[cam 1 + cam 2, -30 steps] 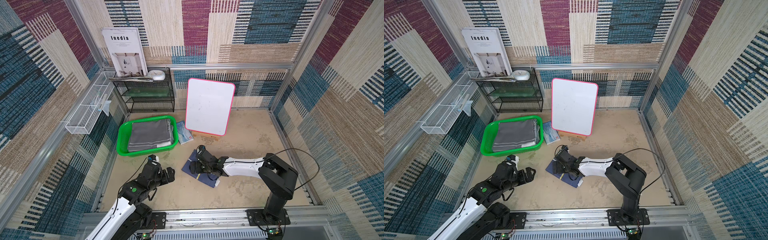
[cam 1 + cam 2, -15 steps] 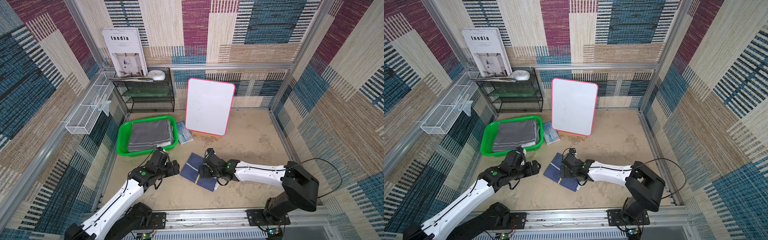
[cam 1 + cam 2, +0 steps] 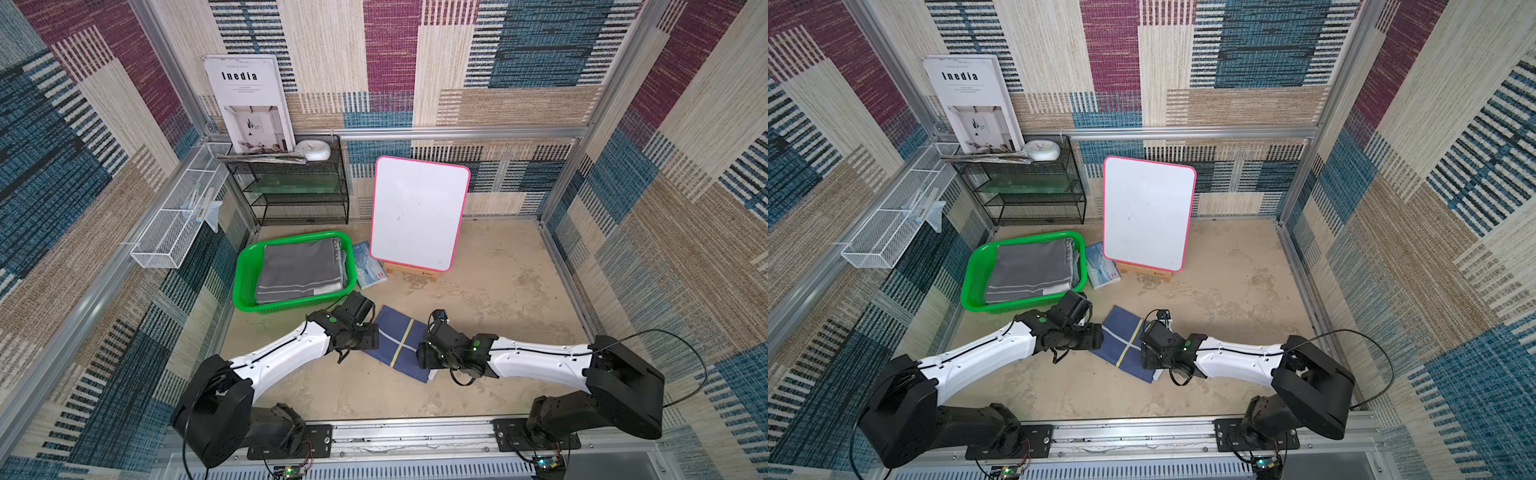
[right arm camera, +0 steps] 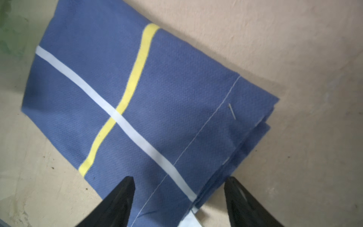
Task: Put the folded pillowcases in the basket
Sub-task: Move the pillowcase to the center of the board.
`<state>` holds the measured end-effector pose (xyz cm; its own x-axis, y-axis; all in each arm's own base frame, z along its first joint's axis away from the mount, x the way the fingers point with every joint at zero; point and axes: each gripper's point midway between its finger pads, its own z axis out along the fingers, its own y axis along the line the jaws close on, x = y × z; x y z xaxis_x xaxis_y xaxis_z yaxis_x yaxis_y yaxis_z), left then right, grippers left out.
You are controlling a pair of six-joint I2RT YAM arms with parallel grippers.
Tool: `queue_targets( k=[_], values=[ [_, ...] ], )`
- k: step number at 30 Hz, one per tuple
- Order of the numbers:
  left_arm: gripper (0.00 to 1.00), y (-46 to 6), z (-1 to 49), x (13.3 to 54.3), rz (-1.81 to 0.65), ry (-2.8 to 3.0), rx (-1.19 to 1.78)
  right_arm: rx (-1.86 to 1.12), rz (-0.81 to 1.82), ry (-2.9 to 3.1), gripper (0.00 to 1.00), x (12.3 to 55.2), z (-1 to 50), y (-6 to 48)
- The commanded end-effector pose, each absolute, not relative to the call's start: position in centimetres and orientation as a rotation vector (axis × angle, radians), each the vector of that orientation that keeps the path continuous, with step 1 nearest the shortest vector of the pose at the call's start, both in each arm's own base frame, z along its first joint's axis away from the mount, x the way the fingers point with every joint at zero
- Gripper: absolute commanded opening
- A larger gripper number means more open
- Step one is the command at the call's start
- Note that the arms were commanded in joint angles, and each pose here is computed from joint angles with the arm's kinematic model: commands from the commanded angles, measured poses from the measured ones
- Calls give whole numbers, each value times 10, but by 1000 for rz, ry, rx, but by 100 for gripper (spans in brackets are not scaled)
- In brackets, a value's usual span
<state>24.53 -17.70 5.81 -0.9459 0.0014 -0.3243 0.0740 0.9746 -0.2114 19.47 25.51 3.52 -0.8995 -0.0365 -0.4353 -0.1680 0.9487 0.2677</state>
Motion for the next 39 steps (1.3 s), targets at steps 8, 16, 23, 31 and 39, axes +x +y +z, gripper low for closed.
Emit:
queue_targets(
  k=[8, 16, 23, 31, 39],
  values=[
    [59, -190, 29, 233, -272, 2851, 91, -120, 383, 2652, 67, 212, 29, 253],
    [44, -188, 26, 190, -315, 2857, 105, -157, 368, 2645, 68, 233, 27, 259],
    [56, -166, 24, 163, -295, 2838, 79, -148, 326, 2588, 78, 246, 44, 251],
    [81, -169, 73, 209, -374, 2709, 31, -99, 420, 2565, 78, 238, 53, 243],
    [69, -176, 52, 235, -367, 2792, -63, -54, 507, 2612, 73, 223, 37, 243]
  ],
)
